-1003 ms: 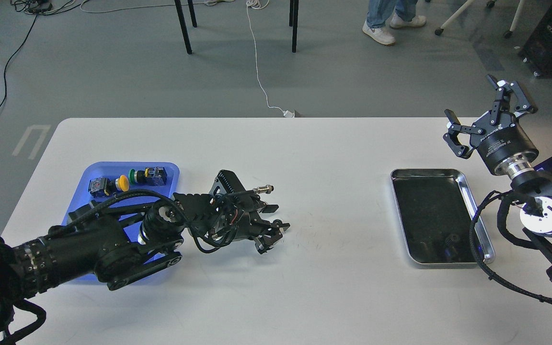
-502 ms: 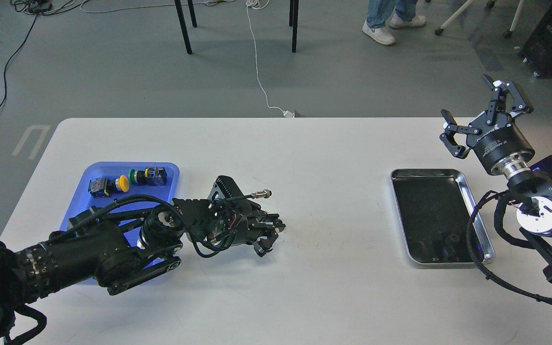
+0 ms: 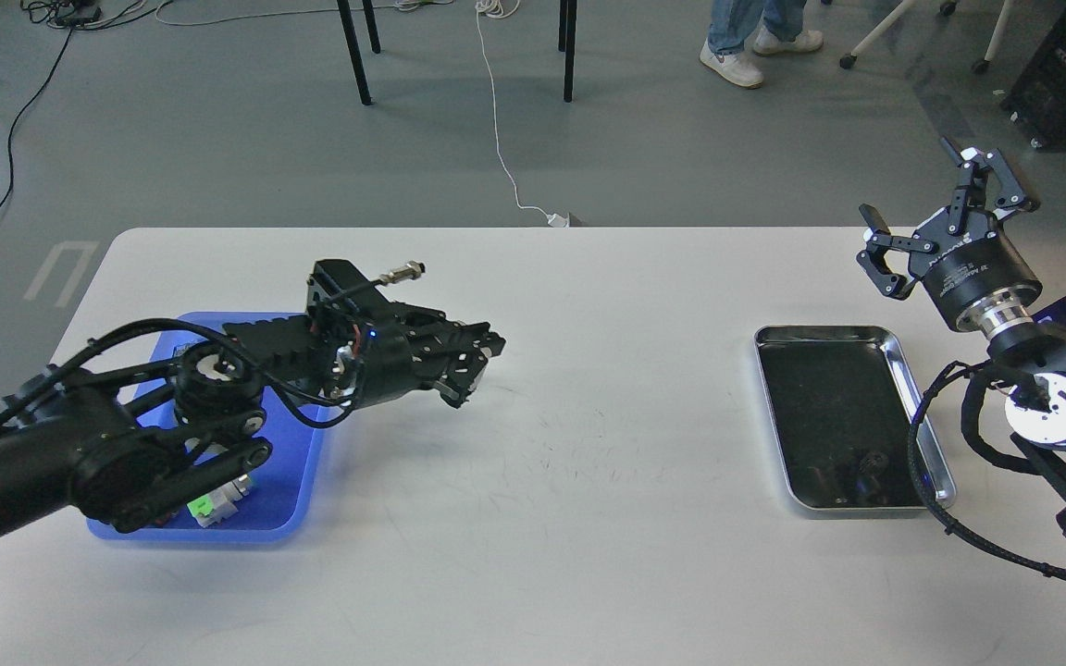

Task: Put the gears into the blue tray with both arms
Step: 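Carry the piece into the blue tray and release it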

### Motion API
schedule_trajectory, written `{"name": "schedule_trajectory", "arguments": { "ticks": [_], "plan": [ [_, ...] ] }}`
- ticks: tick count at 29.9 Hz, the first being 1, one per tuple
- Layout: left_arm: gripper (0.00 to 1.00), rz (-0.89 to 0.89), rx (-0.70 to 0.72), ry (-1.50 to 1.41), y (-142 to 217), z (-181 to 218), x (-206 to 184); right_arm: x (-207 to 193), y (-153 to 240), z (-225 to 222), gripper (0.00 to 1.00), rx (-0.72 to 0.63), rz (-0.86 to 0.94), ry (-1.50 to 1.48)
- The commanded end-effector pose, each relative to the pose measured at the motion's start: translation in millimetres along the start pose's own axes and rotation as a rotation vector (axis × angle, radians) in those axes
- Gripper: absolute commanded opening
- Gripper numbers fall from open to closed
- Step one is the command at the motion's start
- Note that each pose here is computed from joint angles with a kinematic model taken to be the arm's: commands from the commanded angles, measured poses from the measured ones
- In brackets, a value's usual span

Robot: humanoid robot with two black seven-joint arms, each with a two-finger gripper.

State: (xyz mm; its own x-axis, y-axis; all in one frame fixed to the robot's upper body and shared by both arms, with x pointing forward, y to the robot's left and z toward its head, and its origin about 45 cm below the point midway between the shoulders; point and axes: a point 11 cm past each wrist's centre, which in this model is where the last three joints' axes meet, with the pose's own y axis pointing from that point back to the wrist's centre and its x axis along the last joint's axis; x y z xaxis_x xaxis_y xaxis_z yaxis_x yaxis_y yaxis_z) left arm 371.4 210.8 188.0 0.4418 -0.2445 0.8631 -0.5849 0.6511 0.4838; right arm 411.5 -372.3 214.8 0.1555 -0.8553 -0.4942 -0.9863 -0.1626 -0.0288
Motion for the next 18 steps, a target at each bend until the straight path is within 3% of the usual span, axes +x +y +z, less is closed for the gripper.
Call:
{"name": "schedule_trajectory", "arguments": {
  "ticks": [1, 7, 11, 18],
  "plan": [
    [0.12, -0.017, 0.096, 0.057, 50, -45, -5, -1, -1, 2, 0.99, 0.000, 0.003, -0.005],
    [0.12, -0.098, 0.179, 0.111, 101, -78, -58, -5, -5, 0, 0.99, 0.005, -0.004, 0.000],
    [0.12, -0.137, 0.225, 0.137, 112, -85, -92, -4, -6, -1, 0.99, 0.007, -0.003, 0.002],
    [0.14, -0.176, 0.256, 0.166, 122, -93, -116, -3, -5, -5, 0.99, 0.009, -0.003, 0.010]
  ]
}}
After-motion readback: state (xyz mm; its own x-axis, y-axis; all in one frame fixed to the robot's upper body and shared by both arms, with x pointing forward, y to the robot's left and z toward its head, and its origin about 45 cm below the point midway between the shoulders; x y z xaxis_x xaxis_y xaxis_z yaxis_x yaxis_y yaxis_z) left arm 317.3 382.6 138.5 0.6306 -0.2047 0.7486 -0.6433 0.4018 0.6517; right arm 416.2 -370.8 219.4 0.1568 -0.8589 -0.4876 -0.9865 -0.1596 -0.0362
